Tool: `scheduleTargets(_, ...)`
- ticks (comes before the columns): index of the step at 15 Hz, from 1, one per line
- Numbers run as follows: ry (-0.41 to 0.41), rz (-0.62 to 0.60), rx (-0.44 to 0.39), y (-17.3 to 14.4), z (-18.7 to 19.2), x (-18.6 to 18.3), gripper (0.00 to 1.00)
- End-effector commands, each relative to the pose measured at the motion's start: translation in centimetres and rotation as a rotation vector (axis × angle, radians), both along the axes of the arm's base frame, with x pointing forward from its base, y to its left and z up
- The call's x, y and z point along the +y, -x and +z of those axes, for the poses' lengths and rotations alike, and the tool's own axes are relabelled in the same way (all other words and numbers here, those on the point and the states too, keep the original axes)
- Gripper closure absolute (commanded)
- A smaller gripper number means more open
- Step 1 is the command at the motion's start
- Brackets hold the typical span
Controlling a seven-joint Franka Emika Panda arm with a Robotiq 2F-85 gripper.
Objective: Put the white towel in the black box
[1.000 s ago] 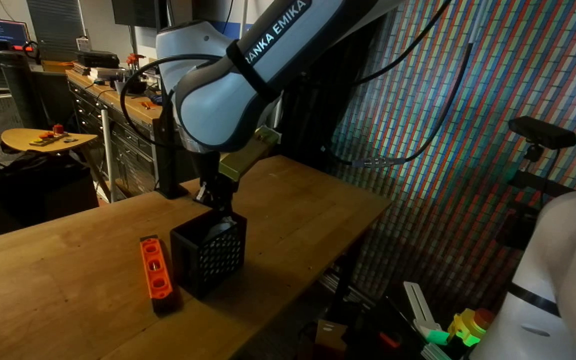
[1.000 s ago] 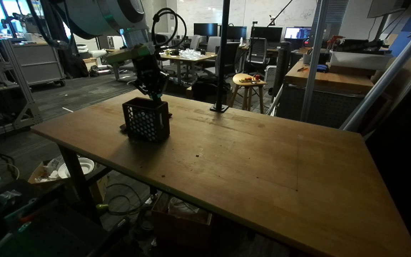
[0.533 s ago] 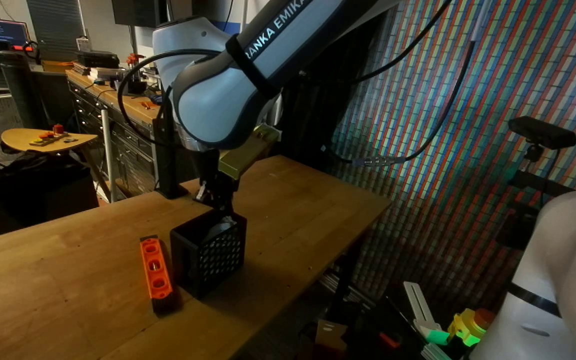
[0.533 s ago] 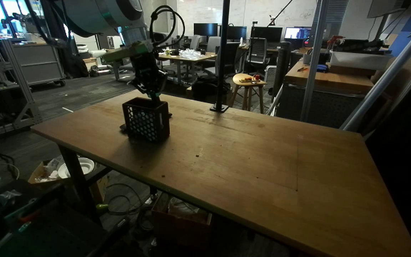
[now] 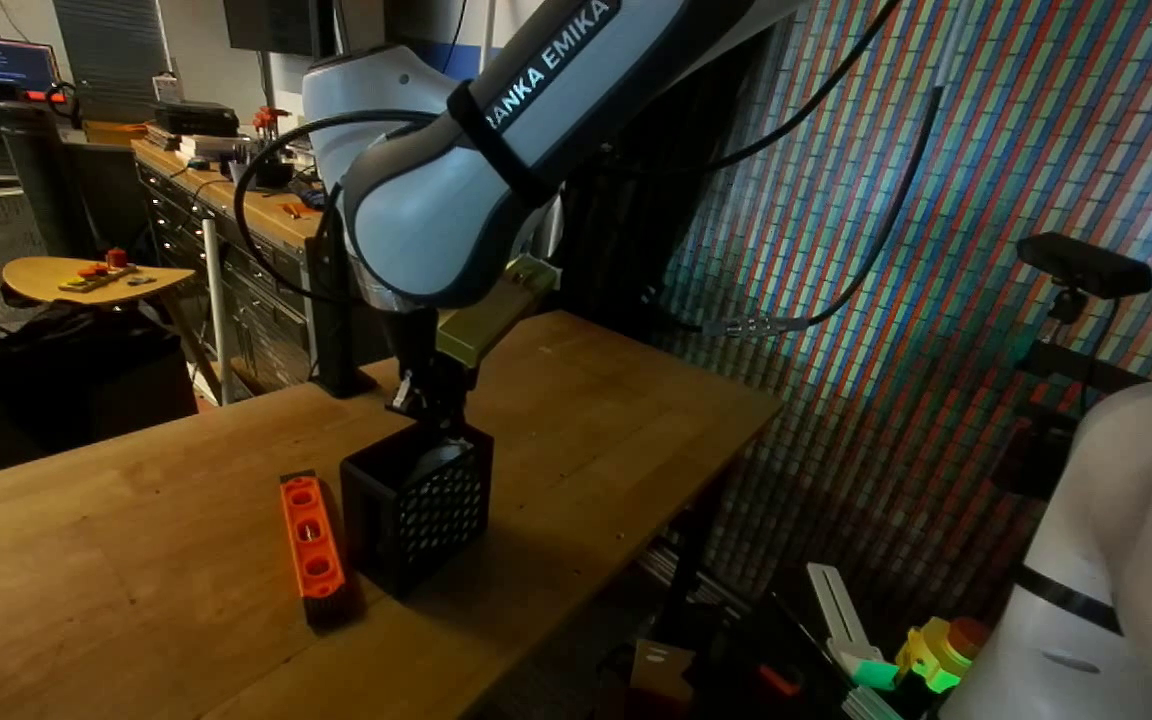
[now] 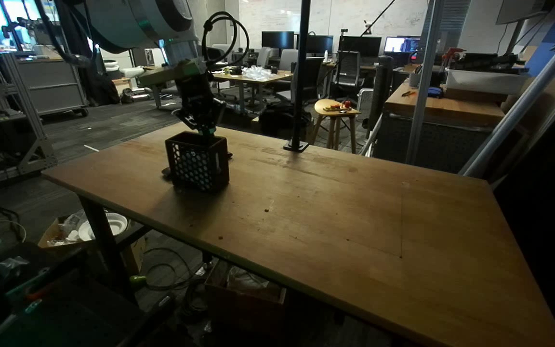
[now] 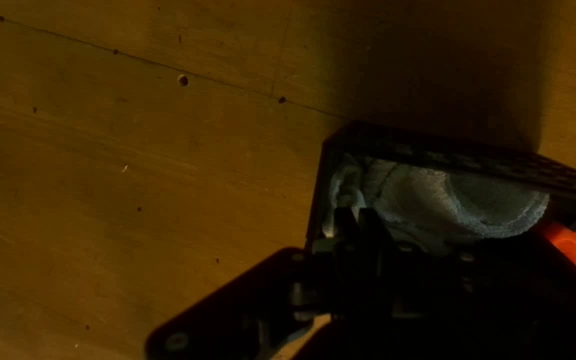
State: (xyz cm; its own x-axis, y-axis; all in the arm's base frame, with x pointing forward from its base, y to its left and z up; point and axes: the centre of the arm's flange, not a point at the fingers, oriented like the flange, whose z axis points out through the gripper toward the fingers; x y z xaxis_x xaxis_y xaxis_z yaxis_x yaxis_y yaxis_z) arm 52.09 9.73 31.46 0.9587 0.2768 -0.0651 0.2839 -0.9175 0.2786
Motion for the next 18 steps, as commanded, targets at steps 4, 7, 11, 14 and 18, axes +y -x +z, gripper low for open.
scheduleTargets(4,-0.019,0.0,-0.002,-1.7,-2.2,-1.4,0.91)
scheduleTargets(7,-0.041,-0.005,-0.004,-2.6,-4.2,-2.0,0.91)
scheduleTargets(11,-0.067,-0.012,0.0,-3.5,-6.2,-2.2,0.9)
scheduleTargets(14,-0.08,-0.019,-0.001,-3.5,-6.4,-2.3,0.9)
scheduleTargets(18,-0.075,-0.022,-0.011,-3.2,-5.3,-2.1,0.91)
